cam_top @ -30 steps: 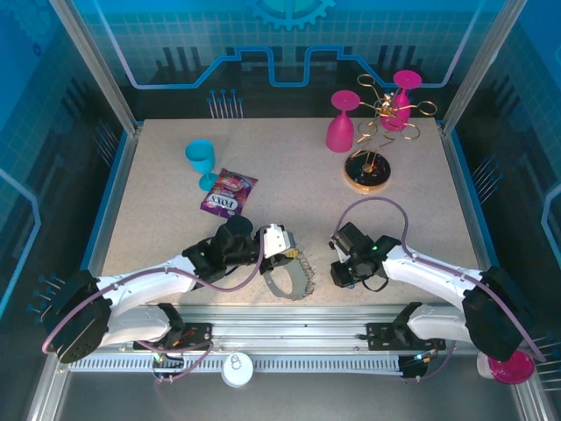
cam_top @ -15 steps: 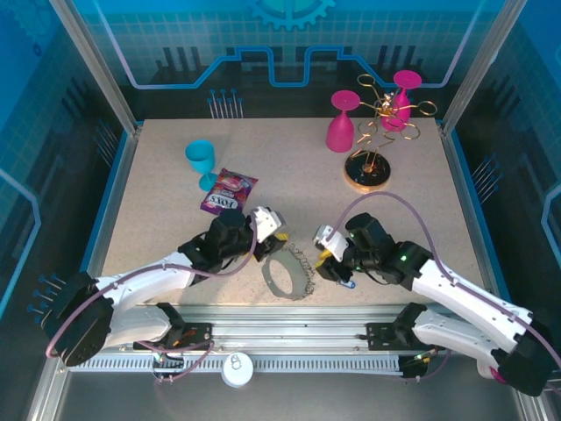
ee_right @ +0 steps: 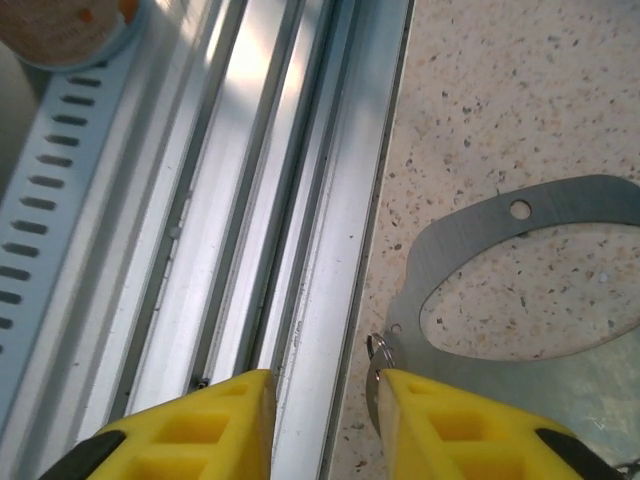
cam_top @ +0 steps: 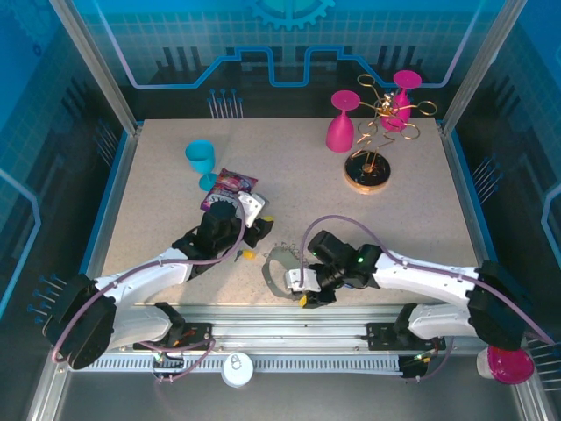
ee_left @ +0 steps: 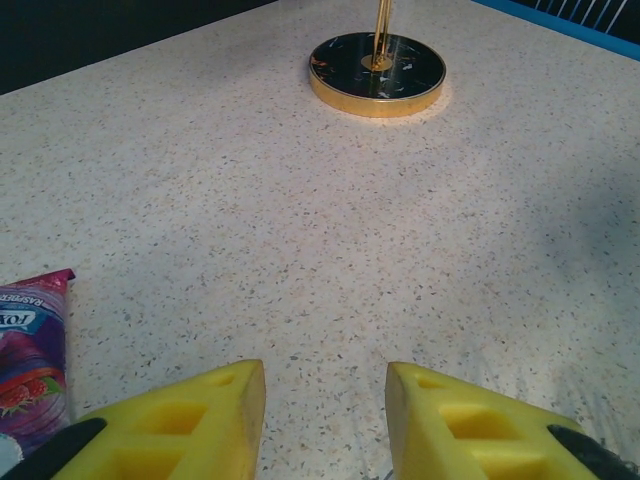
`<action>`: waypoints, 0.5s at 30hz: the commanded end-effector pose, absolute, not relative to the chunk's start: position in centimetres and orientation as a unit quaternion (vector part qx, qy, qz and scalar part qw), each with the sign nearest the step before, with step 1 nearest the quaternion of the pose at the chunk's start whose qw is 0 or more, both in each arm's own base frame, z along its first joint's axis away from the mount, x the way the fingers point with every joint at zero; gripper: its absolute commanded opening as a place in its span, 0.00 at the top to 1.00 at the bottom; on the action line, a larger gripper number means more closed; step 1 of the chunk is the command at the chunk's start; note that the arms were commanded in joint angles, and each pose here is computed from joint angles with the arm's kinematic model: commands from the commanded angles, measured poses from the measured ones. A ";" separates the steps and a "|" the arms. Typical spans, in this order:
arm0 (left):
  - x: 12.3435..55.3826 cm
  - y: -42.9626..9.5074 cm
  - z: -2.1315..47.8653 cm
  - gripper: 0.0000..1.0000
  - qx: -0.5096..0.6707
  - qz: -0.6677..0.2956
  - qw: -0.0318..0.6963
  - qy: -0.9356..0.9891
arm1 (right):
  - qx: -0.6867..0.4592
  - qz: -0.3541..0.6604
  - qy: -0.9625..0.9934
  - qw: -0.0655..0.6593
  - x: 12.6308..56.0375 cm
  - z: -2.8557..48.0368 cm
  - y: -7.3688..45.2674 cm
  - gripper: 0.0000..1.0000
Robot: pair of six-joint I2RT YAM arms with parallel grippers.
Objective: Put the keys on the keyring
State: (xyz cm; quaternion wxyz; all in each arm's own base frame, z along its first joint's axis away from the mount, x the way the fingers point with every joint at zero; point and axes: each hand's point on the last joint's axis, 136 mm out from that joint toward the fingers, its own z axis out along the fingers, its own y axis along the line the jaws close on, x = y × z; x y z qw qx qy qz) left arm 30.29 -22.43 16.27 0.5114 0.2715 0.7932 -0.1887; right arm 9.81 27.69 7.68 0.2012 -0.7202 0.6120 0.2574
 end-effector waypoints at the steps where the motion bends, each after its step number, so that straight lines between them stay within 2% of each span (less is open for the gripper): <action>1: 31.3 -22.3 17.9 0.63 0.256 -0.185 0.534 0.784 | -0.745 0.240 0.584 0.215 10.6 7.7 29.1 0.66; 15: 31.2 -22.2 18.2 0.63 0.269 -0.175 0.542 0.776 | -0.790 0.168 0.575 0.131 11.1 3.4 28.6 0.67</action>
